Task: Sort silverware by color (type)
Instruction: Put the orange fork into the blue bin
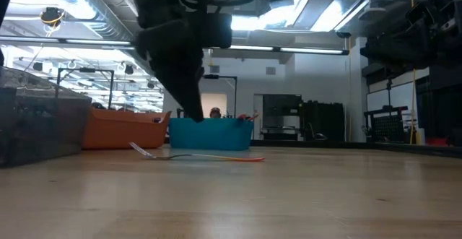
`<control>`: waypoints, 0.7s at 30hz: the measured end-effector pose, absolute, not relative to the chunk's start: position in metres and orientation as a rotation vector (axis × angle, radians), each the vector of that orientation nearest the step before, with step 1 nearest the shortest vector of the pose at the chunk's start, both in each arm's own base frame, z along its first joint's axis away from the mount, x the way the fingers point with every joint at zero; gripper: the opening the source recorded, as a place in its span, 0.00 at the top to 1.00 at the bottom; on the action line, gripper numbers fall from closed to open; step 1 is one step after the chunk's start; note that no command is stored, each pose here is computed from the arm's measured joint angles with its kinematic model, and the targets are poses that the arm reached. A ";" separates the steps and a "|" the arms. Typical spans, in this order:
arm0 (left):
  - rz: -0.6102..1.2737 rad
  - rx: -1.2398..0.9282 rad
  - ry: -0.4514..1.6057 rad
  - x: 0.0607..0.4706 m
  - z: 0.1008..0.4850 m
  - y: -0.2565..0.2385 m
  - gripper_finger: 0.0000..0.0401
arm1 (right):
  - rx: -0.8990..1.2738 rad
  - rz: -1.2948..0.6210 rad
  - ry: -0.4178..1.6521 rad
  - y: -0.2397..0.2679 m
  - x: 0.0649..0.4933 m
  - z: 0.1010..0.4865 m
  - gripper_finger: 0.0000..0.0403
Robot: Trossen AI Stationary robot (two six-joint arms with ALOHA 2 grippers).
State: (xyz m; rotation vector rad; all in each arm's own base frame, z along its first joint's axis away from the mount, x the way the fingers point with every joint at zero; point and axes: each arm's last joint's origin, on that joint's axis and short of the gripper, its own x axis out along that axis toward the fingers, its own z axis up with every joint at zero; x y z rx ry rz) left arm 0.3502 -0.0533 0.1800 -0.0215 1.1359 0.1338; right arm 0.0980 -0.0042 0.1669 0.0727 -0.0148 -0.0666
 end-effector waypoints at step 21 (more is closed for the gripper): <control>0.129 -0.016 1.207 0.340 0.147 -0.060 0.85 | 0.073 -0.067 -0.016 -0.004 0.098 0.167 0.77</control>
